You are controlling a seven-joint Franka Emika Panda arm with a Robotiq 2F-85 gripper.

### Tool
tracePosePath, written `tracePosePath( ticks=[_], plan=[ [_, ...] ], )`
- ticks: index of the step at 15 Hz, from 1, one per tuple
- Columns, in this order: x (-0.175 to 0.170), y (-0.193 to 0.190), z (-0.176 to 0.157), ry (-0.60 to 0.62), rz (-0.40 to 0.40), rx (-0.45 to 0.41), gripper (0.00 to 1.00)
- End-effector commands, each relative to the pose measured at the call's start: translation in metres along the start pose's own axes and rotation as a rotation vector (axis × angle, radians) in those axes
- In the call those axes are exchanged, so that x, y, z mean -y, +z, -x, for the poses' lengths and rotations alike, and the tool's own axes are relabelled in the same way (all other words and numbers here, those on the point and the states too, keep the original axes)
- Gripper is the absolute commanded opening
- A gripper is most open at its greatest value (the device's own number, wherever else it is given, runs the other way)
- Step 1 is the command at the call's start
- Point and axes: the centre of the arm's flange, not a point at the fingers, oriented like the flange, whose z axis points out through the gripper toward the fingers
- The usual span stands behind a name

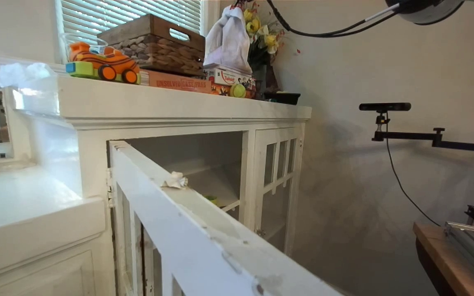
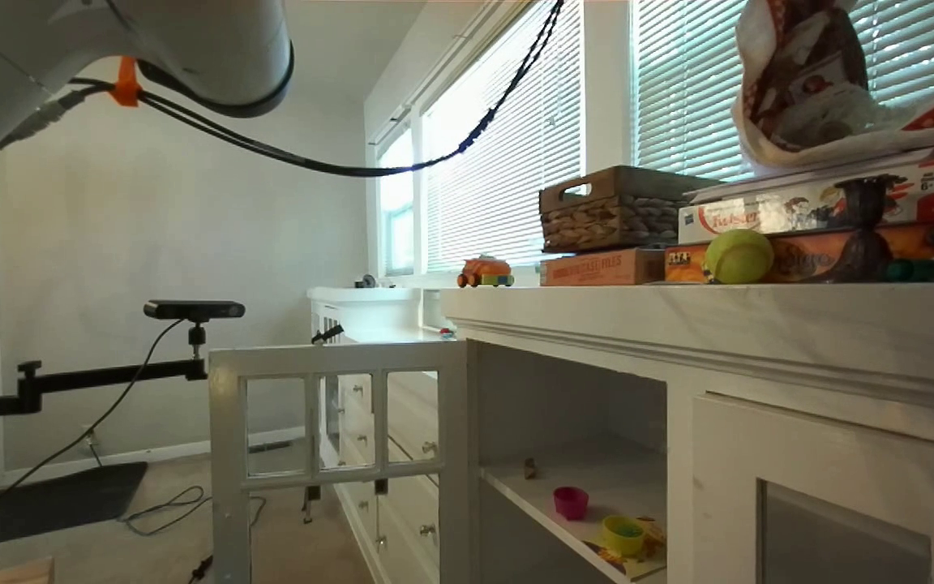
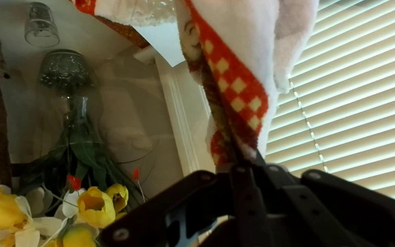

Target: Remove the cloth from the basket

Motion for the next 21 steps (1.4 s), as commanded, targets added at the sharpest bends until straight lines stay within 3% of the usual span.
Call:
tracePosePath(
  ticks=[1, 11, 12, 13, 15, 21],
  plan=[
    [0.014, 0.036, -0.024, 0.05, 0.044, -0.008, 0.01],
    [-0.002, 0.089, 0.009, 0.081, 0.131, 0.049, 0.01],
    [-0.004, 0.092, 0.011, 0.08, 0.144, 0.053, 0.29],
    [-0.004, 0.095, 0.013, 0.076, 0.153, 0.057, 0.29],
    [-0.006, 0.097, 0.014, 0.077, 0.166, 0.068, 0.42],
    [-0.005, 0.092, 0.013, 0.076, 0.18, 0.064, 0.85]
  ],
)
